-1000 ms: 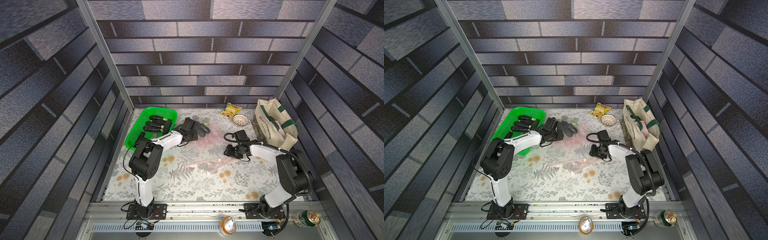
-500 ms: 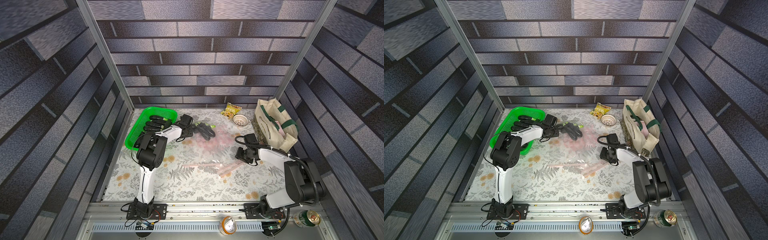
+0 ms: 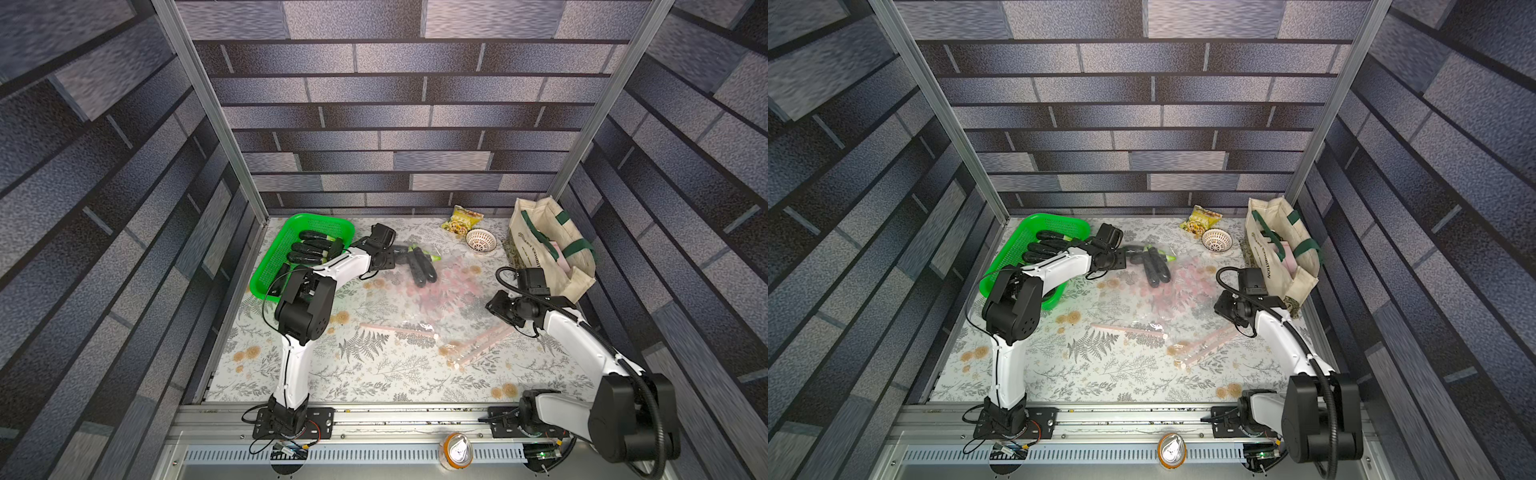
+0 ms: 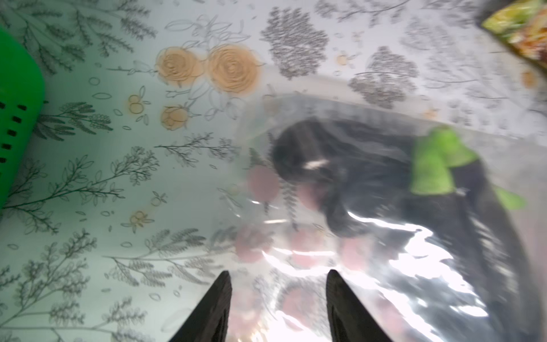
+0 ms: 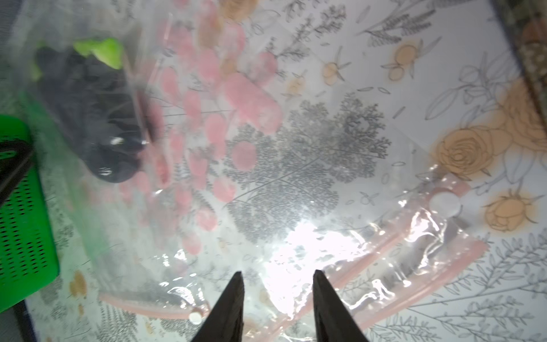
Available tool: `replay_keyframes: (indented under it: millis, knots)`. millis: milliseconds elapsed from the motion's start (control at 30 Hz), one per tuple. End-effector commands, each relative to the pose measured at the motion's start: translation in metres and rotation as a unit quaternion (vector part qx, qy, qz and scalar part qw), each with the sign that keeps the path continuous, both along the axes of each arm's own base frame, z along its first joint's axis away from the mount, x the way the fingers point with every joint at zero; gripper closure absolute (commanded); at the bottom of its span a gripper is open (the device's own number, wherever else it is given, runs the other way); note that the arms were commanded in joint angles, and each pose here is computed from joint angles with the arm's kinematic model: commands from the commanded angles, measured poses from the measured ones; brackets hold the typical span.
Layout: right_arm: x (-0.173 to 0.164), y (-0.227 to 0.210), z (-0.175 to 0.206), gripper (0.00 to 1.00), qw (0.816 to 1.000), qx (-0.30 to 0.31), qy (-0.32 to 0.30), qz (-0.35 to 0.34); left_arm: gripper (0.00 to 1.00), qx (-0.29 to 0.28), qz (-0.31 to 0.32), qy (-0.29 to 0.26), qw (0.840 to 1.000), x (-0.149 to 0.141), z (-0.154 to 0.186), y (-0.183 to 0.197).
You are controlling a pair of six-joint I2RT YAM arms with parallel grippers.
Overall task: Place the eggplant in a zip-top bag and seal the zipper
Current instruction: Adjust the zipper food storage bag at the center of the board.
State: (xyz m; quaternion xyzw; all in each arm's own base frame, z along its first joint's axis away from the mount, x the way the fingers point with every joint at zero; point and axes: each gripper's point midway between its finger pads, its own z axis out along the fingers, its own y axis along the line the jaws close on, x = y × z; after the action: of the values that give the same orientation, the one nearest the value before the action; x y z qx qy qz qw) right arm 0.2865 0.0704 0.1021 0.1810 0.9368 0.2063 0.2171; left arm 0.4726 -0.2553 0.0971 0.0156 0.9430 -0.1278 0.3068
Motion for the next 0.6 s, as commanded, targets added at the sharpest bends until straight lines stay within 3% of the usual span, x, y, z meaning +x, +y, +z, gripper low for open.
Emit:
replay_keyframes:
  millis: [0, 267, 567]
  knots:
    - [-0.001, 0.028, 0.019, 0.62, 0.997, 0.056, -0.023, 0.044, 0.46, -0.047, -0.064, -0.028, 0.996, -0.031, 0.045, -0.049]
    - [-0.006, 0.047, -0.002, 0.64, 0.993, 0.097, -0.001, 0.064, 0.48, -0.053, -0.127, 0.021, 0.99, -0.074, 0.01, -0.119]
    - [-0.019, 0.036, -0.049, 0.63, 0.994, 0.058, 0.07, 0.054, 0.48, -0.028, -0.129, 0.063, 0.989, -0.083, -0.03, -0.136]
